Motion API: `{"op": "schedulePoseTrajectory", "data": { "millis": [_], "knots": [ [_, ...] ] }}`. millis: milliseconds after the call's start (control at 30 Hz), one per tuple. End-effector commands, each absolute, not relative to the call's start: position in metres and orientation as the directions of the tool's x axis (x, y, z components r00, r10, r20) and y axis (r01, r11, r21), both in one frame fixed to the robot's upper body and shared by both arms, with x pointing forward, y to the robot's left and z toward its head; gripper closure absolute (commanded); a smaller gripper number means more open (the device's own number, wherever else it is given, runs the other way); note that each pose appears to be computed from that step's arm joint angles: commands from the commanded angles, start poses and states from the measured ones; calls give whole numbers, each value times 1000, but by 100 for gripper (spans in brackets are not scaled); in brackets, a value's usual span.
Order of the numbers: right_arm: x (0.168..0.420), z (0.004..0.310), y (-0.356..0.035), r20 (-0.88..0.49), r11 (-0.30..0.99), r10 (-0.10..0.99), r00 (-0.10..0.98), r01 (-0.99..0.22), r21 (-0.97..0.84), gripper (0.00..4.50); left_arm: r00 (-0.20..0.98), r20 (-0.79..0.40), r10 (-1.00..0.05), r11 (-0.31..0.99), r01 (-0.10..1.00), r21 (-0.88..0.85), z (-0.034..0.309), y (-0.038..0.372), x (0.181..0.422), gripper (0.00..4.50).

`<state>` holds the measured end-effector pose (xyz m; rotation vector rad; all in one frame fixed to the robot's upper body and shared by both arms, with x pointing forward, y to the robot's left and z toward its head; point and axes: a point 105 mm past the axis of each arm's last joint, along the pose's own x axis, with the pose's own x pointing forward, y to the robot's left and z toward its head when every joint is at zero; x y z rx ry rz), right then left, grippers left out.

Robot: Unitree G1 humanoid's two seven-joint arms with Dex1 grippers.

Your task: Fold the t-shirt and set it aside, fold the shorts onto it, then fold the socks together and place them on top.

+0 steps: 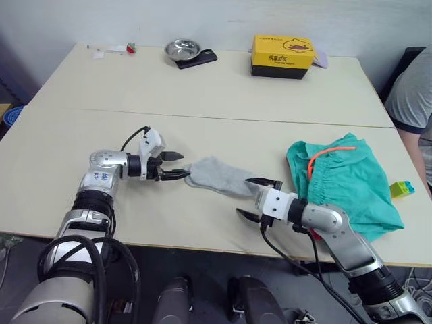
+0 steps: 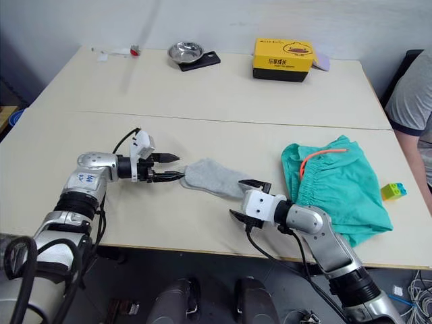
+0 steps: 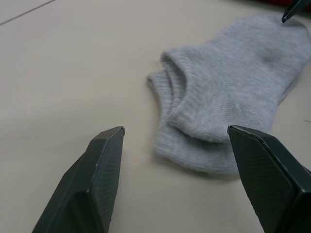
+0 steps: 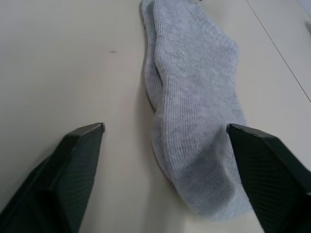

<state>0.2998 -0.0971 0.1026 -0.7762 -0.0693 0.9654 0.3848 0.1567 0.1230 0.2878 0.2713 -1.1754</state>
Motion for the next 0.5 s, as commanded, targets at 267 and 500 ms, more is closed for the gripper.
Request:
{"op": "schedulePoseTrajectory", "data": {
  "millis": [267, 500],
  "knots": [
    [307, 105, -87, -297, 327, 764, 572, -741, -587, 410, 310, -424, -851, 306, 949, 78, 114, 159, 382, 94],
    [314, 109, -85, -305, 299, 773, 557, -743, -599, 450, 259, -425, -867, 267, 963, 41, 107, 158, 372, 251]
  ]
}}
